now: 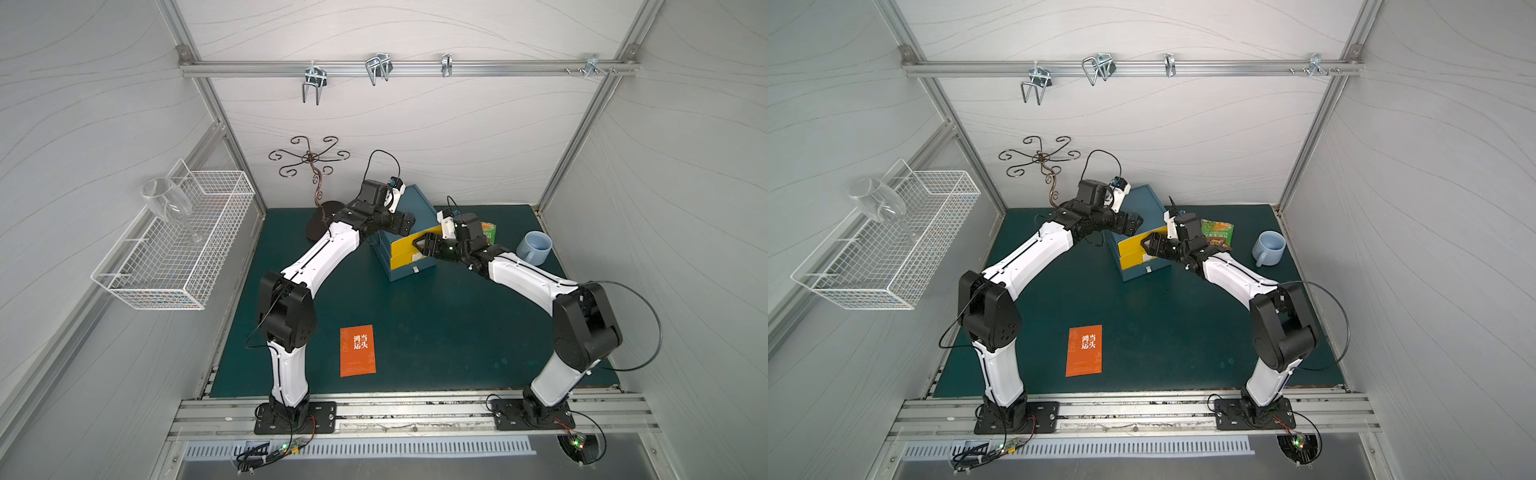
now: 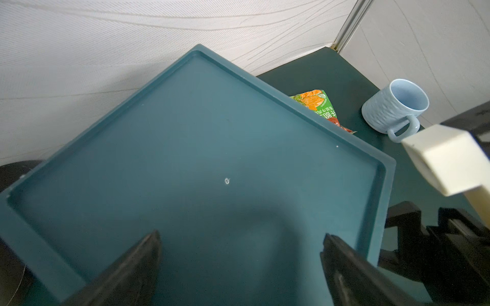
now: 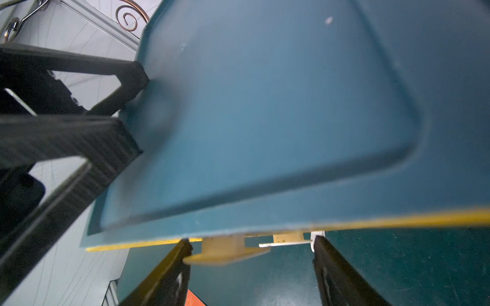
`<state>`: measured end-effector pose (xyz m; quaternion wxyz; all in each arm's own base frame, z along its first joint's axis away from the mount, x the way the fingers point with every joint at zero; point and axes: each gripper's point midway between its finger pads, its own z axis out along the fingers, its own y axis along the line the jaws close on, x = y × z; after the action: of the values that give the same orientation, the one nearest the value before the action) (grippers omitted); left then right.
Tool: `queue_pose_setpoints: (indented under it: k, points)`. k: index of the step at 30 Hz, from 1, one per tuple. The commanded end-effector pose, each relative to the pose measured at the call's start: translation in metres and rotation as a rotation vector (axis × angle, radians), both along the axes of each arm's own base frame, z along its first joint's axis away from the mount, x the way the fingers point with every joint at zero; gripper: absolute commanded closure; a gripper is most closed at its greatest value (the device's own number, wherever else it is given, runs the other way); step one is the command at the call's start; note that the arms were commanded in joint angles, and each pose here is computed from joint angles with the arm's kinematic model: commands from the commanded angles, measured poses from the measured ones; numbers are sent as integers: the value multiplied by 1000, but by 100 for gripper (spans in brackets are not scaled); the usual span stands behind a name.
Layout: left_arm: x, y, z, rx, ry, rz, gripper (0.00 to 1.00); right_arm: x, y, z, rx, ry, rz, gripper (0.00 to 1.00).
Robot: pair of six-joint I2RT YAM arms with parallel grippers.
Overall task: Take the postcards out of the drawer
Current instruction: Close the drawer in the storage box.
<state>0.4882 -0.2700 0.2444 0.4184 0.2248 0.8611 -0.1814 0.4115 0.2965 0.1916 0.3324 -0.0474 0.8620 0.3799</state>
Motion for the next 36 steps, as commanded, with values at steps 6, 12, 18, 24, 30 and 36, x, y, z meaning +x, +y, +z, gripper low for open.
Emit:
queue_pose_setpoints:
  k: [6,12,18,24,30,36]
  points:
    - [-23,-2,-22,7,124,-11,1,16,-14,-3,12,18,-83,27]
    - [-20,0,-26,14,127,2,1,-7,-28,13,52,30,-74,19]
    - [-20,-1,-29,20,131,-4,1,-28,-40,-9,214,196,-58,14]
    - [-19,-1,-29,29,131,-7,1,-32,-38,-30,293,264,-55,13]
    - [-18,0,-18,18,111,-6,1,-27,-35,-27,373,270,-72,17]
    - [-15,-1,0,12,68,-17,1,-21,-37,-32,451,310,-120,19]
